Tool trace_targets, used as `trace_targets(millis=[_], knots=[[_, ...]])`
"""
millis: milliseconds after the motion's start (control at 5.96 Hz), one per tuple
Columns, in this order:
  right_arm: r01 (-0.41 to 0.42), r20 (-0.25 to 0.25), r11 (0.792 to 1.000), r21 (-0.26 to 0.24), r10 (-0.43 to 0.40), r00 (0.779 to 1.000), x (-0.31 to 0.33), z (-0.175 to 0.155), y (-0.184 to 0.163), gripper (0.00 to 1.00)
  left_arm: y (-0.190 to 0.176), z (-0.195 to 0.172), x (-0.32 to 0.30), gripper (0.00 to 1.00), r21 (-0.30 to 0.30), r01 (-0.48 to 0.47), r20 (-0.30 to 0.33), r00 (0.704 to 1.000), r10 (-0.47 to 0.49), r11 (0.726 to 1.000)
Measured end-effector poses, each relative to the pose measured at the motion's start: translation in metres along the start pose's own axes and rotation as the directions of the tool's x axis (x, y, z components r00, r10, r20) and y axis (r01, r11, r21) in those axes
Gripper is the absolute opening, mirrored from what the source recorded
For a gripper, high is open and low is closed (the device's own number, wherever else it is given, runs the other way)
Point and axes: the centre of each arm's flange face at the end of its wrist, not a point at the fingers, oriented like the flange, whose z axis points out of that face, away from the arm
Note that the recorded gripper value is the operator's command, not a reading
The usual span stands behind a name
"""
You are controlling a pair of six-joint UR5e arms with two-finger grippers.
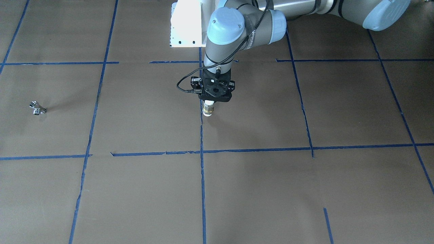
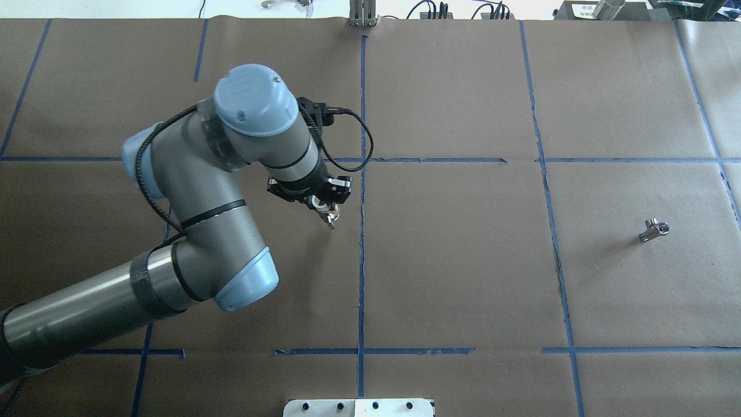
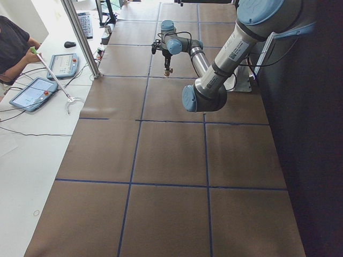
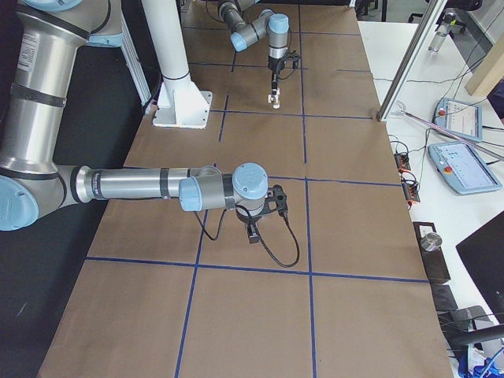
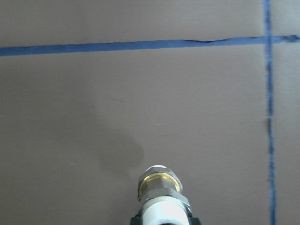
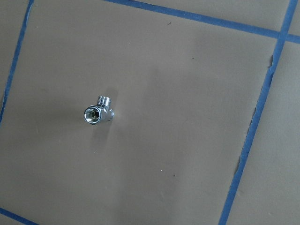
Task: Assemble PPR valve and pipe with both arms
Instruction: 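Carry the white PPR fitting to the table center and set it upright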
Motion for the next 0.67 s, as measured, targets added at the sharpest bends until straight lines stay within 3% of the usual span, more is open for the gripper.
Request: trace_targets(millis=[672], knots=[[-0.006, -0.001, 1.000, 0.001, 0.006, 1.000, 0.002, 0.002, 0.001, 1.00, 0.022, 0.020, 0.022, 0.01, -0.012, -0.008, 0.019, 1.000, 0.009, 1.000]])
